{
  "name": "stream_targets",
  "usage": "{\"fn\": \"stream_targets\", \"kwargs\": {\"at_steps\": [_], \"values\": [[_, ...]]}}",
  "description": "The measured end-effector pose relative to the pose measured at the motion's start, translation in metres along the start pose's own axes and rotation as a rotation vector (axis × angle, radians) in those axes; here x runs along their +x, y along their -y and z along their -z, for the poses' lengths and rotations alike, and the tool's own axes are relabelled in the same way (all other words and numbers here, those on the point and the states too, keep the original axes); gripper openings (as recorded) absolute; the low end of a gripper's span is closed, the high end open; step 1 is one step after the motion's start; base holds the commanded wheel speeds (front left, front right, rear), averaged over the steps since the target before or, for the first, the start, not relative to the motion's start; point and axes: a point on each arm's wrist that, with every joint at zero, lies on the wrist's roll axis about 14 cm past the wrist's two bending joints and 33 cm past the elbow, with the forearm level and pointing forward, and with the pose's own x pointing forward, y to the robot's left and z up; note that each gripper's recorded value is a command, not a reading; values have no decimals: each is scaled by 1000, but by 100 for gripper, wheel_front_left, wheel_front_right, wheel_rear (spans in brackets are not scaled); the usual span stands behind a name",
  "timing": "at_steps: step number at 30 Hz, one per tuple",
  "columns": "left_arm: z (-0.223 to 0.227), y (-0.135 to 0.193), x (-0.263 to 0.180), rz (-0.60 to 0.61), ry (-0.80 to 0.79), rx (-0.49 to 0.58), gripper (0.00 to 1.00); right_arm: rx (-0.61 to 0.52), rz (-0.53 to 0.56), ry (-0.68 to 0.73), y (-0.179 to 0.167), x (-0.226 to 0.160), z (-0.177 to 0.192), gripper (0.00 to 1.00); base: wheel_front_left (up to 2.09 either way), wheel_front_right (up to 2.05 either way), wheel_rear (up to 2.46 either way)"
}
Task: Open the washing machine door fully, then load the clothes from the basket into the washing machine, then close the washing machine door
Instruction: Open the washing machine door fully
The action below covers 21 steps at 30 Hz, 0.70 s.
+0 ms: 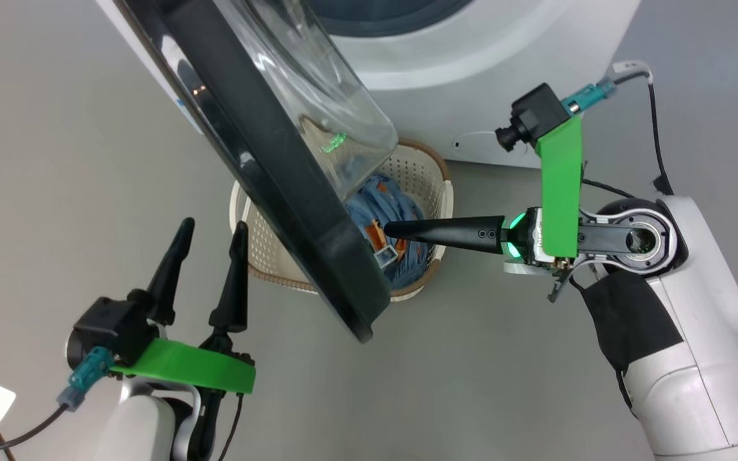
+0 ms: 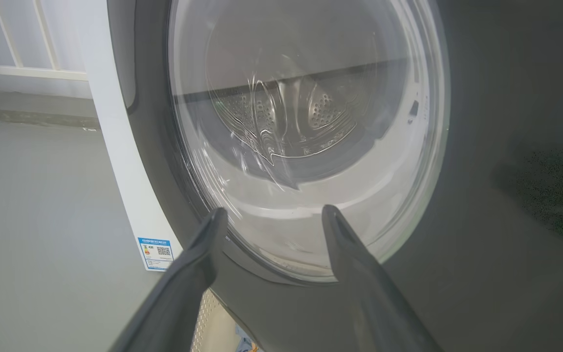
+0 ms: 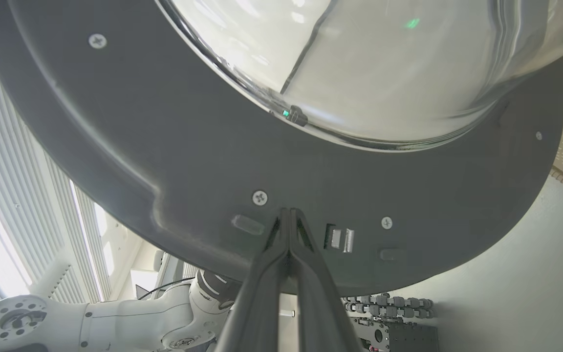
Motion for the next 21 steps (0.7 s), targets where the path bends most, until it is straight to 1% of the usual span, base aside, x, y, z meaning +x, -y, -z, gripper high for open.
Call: {"fn": "stream_targets", "kwargs": {"at_steps": [13,21], "values": [[-12,7,-8,16,29,8,100,13,8,161,-13,-28,-1,0,0,0,0],[-13,11,-16,26,31,8,100,15,16,310,-21,-49,-5,0,0,0,0]]}}
